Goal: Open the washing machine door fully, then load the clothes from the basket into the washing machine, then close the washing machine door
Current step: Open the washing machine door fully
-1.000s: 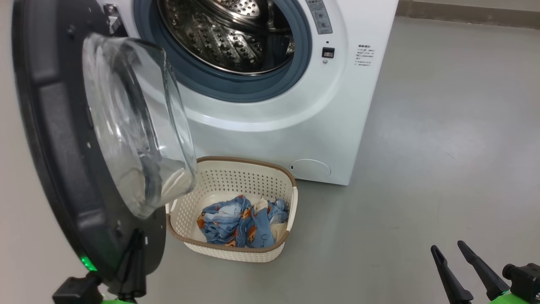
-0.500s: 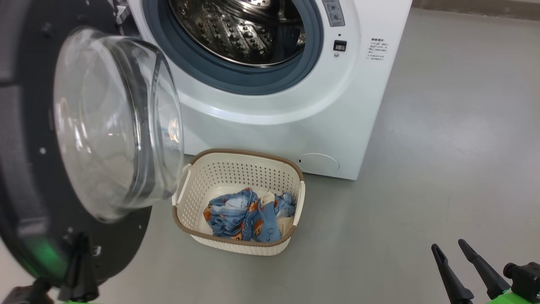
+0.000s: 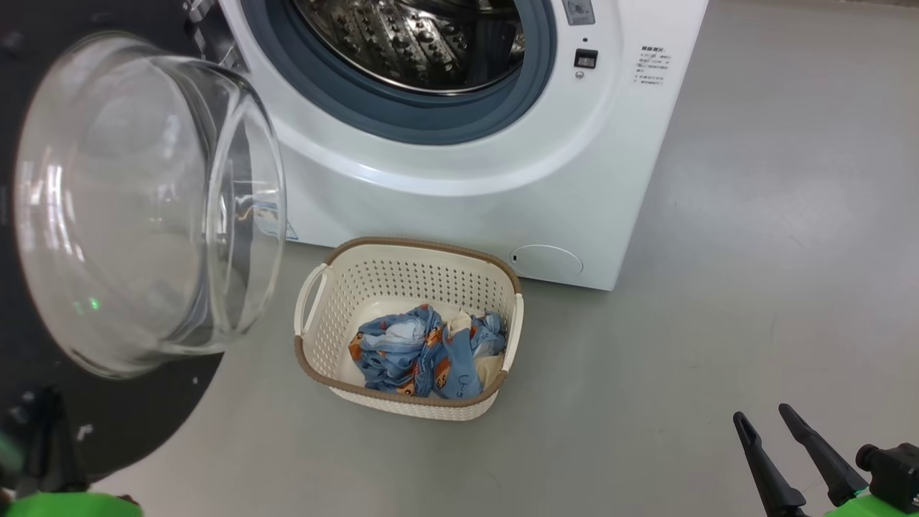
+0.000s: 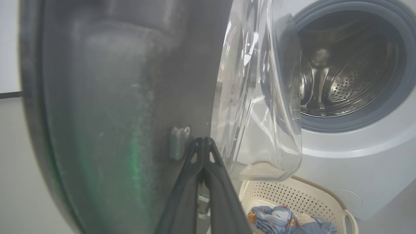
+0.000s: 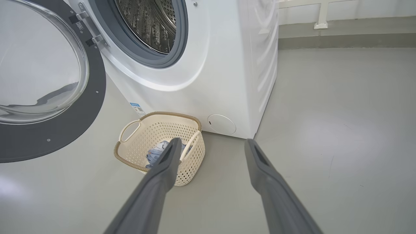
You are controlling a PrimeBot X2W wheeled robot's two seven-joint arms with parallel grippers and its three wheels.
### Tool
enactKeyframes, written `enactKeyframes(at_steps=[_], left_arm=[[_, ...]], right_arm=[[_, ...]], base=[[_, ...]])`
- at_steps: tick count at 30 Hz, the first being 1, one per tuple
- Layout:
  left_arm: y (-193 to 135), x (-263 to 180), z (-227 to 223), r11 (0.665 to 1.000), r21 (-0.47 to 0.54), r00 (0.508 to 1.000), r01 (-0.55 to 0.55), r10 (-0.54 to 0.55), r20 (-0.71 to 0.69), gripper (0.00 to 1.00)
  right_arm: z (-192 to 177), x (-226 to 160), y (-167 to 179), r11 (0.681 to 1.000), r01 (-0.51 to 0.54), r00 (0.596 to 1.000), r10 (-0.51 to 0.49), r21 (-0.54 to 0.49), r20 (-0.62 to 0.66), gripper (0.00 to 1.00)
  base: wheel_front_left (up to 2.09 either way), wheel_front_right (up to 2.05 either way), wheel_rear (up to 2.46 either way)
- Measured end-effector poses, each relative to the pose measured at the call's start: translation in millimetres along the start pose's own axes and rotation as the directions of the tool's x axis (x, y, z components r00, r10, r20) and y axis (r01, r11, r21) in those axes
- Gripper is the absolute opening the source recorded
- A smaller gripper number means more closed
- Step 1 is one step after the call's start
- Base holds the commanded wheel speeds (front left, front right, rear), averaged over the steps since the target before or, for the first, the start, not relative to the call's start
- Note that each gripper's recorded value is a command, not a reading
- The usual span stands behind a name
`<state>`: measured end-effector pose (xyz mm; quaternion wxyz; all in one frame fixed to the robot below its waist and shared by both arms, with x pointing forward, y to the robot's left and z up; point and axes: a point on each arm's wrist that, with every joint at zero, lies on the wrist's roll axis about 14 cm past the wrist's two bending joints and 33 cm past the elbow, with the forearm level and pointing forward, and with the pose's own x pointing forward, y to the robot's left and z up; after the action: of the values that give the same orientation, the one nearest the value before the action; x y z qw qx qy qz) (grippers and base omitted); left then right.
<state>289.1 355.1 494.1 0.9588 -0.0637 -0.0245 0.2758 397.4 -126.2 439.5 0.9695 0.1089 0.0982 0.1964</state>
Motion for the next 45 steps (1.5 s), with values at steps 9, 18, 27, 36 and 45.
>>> enactKeyframes(at_steps=[9, 18, 27, 36, 45], left_arm=[[39.5, 21.1, 10.1, 0.993, 0.047, 0.994, -0.11, 0.109, 0.02, 0.0], [76.1, 41.7, 13.1, 0.978, 0.084, 0.981, -0.192, 0.192, 0.008, 0.0], [102.4, 66.6, 10.3, 0.964, 0.04, 0.964, -0.263, 0.264, -0.022, 0.0], [118.2, 92.8, 11.2, 0.948, 0.071, 0.949, -0.309, 0.313, -0.037, 0.0], [125.2, 116.5, 10.4, 0.933, 0.096, 0.935, -0.346, 0.351, -0.046, 0.0]], right_arm=[[-1.7, 8.0, -1.1, 1.0, -0.004, 1.0, 0.004, 0.006, -0.003, 1.0], [-8.9, 11.8, -5.0, 1.0, 0.001, 1.0, -0.001, 0.013, -0.021, 1.0], [-11.9, 23.0, -12.3, 1.0, 0.009, 1.0, -0.008, 0.016, -0.024, 1.0], [-19.0, 32.1, -22.8, 0.999, 0.025, 0.999, -0.024, 0.02, -0.035, 1.0], [-26.8, 40.6, -33.7, 0.999, 0.042, 0.998, -0.042, 0.019, -0.047, 1.0]], base=[[0.0, 0.0, 0.0], [0.0, 0.0, 0.0], [0.0, 0.0, 0.0], [0.0, 0.0, 0.0], [0.0, 0.0, 0.0]])
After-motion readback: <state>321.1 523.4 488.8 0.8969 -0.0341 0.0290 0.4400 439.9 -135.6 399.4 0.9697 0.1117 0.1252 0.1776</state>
